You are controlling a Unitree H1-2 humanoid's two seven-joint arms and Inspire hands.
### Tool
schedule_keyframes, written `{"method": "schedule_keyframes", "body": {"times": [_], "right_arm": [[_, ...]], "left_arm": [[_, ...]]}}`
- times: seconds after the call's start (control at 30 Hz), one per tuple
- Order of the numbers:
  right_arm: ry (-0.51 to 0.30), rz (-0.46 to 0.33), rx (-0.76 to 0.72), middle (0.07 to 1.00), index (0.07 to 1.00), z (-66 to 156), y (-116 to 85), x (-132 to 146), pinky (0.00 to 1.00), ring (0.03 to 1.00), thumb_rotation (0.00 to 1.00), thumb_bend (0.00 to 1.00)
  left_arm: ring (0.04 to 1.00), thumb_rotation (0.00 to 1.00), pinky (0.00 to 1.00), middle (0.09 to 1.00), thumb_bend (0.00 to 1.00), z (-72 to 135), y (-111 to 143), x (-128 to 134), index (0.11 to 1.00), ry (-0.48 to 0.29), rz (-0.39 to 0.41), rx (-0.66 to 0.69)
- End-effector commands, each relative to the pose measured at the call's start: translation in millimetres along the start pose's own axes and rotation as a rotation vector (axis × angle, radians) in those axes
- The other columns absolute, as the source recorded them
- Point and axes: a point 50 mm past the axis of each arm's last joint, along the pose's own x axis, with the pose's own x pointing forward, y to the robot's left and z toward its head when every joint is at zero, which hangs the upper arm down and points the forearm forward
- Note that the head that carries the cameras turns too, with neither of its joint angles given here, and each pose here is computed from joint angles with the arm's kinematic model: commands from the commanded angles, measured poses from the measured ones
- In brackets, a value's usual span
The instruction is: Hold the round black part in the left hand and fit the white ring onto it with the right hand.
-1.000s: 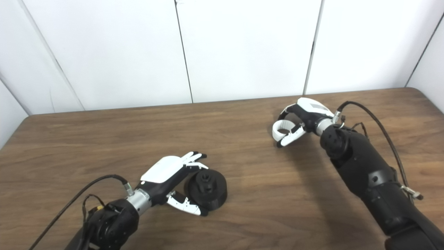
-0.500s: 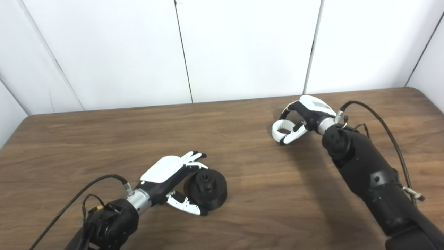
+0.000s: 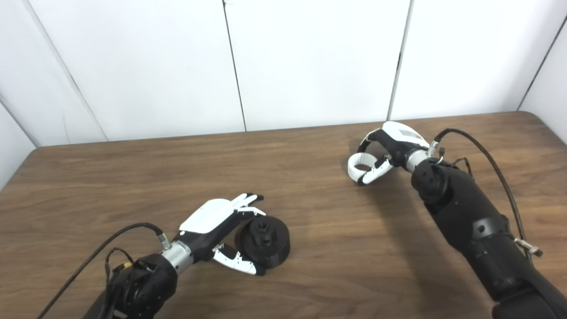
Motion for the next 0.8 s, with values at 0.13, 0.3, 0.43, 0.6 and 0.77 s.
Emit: {"method": "schedule_keyframes", "body": {"times": [0.13, 0.3, 0.43, 0.6, 0.77], "right_arm": [[-0.056, -0.110, -0.013, 0.866, 0.606, 10.5, -33.2, 2.9, 0.86, 0.949, 0.15, 0.81], [-0.061, -0.117, -0.021, 0.864, 0.605, 11.1, -34.0, 2.2, 0.86, 0.946, 0.16, 0.81], [-0.064, -0.124, -0.023, 0.862, 0.604, 11.4, -34.9, 2.0, 0.86, 0.944, 0.16, 0.80], [-0.081, -0.146, -0.024, 0.852, 0.519, 11.5, -35.5, 1.8, 0.84, 0.925, 0.14, 0.60], [-0.086, -0.153, -0.026, 0.852, 0.493, 11.9, -36.1, 1.3, 0.84, 0.923, 0.14, 0.53]], "left_arm": [[1.000, 0.43, 0.90, 0.980, 0.93, -2.2, 2.7, -1.9, 0.733, 0.006, -0.004, 0.006], [1.000, 0.44, 0.91, 0.982, 0.93, -2.1, 2.4, -1.8, 0.734, 0.010, -0.009, -0.001], [1.000, 0.43, 0.90, 0.981, 0.93, -2.6, 2.3, -1.7, 0.730, 0.012, -0.009, -0.004], [1.000, 0.43, 0.90, 0.982, 0.93, -3.6, 1.7, -1.1, 0.732, 0.014, -0.013, -0.002], [1.000, 0.43, 0.90, 0.981, 0.93, -3.6, 1.9, -0.8, 0.732, 0.012, -0.010, 0.001]]}}
